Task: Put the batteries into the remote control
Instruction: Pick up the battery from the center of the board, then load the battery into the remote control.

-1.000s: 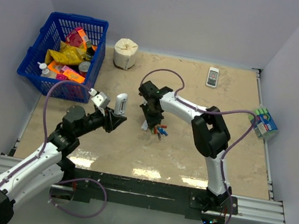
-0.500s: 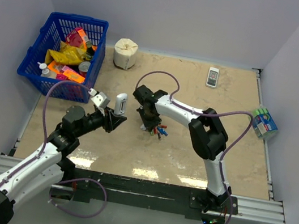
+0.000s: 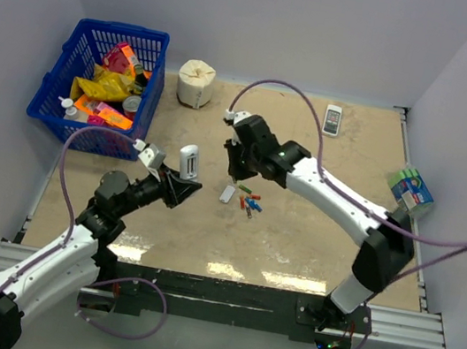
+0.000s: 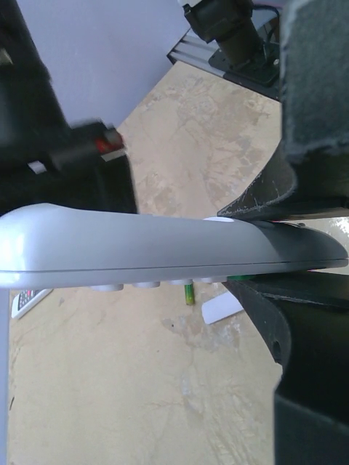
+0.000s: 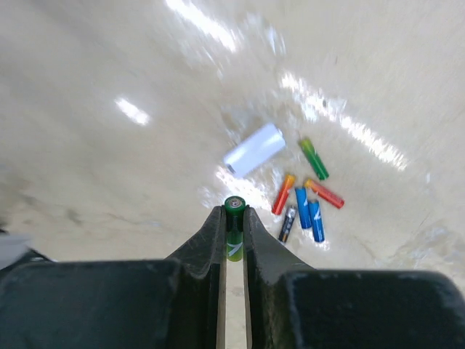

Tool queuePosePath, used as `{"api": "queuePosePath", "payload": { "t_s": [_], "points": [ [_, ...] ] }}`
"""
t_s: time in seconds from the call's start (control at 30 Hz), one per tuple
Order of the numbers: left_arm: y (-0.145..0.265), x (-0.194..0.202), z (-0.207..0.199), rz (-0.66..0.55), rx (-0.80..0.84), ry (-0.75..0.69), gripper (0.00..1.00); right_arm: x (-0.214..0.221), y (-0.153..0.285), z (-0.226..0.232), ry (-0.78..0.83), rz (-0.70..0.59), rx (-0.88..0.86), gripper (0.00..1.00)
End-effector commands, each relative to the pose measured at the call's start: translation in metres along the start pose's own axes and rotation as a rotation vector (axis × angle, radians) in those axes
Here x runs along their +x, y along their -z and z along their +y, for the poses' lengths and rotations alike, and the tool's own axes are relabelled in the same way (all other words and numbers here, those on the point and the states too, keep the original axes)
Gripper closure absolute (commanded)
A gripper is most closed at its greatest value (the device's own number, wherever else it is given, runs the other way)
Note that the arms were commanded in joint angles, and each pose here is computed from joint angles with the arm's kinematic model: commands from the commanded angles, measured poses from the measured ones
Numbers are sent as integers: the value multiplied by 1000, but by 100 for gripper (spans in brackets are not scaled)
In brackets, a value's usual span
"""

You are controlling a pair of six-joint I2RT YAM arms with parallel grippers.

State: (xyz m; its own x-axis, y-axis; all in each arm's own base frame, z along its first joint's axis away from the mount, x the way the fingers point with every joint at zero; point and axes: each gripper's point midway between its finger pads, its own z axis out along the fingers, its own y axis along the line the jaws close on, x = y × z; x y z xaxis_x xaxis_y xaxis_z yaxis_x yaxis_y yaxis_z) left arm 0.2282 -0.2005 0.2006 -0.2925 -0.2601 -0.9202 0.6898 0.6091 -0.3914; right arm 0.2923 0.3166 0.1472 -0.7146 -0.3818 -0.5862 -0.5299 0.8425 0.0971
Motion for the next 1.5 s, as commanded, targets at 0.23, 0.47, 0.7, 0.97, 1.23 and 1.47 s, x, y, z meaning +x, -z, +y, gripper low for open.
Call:
{"api": "queuePosePath", "payload": {
  "t_s": [0.23, 0.47, 0.7, 0.97, 1.23, 1.47],
  "points": [
    [-12, -36, -10, -136, 36, 139, 100, -109, 139, 42, -20, -716, -288, 100],
    [-17, -40, -8, -134, 7, 227, 100, -123, 168, 65, -13, -900, -389, 100],
    [-16, -41, -10, -144, 6, 277, 100, -128, 174, 101, 44, -972, -425, 100],
    [-15, -48, -18, -160, 44, 274, 100, -125, 153, 119, 75, -950, -388, 100],
    [-13, -49, -23, -168, 73, 258, 100, -126, 136, 111, 53, -955, -308, 100],
    [-13, -51, -25, -173, 86, 242, 100, -131, 130, 112, 60, -963, -295, 100]
  ]
}}
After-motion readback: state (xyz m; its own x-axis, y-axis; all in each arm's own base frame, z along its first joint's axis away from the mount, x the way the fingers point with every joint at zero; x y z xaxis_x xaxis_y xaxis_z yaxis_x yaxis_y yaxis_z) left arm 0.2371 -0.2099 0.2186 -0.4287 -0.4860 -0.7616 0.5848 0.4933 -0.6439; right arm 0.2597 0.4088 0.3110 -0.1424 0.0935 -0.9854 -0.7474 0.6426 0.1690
